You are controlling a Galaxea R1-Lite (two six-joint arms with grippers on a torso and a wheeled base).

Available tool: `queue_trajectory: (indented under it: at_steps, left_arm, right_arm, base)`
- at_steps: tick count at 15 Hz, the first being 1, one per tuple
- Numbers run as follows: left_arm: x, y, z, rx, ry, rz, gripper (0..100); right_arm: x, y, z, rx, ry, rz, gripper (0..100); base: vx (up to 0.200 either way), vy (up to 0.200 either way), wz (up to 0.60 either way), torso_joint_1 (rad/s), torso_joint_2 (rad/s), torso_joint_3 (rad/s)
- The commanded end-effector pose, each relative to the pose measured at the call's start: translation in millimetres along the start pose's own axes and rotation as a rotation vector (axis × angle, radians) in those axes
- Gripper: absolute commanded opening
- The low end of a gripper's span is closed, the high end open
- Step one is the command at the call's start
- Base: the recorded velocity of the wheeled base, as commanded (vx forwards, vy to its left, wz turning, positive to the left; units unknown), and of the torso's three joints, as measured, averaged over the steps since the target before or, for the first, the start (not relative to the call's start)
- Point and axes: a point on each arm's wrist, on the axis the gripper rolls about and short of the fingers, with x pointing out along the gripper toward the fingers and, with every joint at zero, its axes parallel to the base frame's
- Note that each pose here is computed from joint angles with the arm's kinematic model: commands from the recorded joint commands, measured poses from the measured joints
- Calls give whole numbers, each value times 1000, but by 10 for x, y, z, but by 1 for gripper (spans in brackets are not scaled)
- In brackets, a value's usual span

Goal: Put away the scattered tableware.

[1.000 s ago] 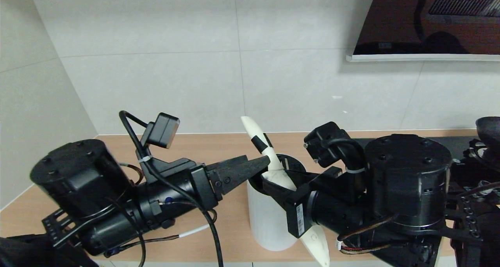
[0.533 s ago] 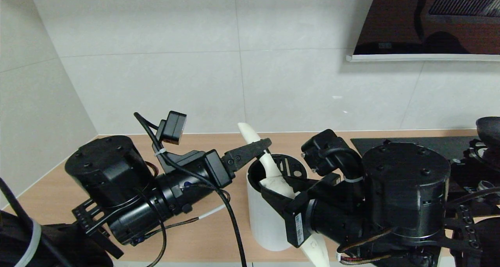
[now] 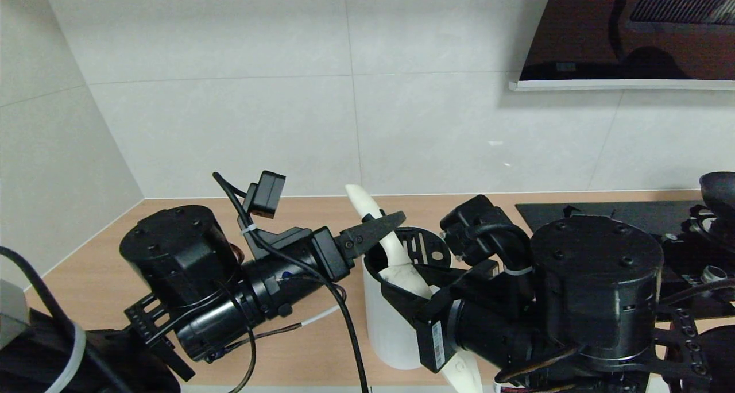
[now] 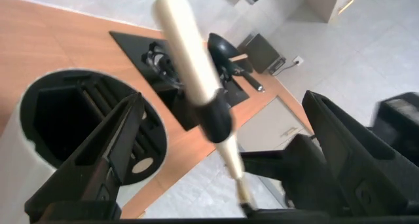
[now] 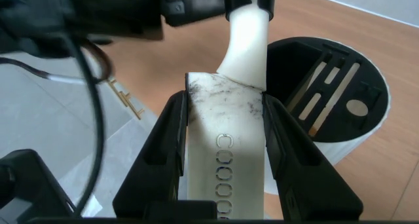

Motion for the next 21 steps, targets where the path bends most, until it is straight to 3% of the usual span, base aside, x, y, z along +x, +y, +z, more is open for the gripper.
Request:
queue_trajectory:
  at_steps: [1, 11, 12, 21]
  left_arm:
    - [16, 29, -33, -5, 13, 7, 100]
    - [32, -10, -79, 0, 28, -9, 100]
    - [32, -10, -79, 0, 28, -9, 0]
    - [41, 25, -105, -5, 38, 2, 0]
  right_arm:
    - [0, 4, -2, 0, 0, 1, 0]
    - [-24, 69, -62, -16, 20, 23, 0]
    - [-24, 69, -62, -16, 20, 23, 0]
    - [-33, 68, -80, -21, 26, 21, 0]
  base:
    - [0, 0, 0, 0, 0, 0]
    - [0, 0, 0, 0, 0, 0]
    - [0, 0, 0, 0, 0, 0]
    - [0, 0, 0, 0, 0, 0]
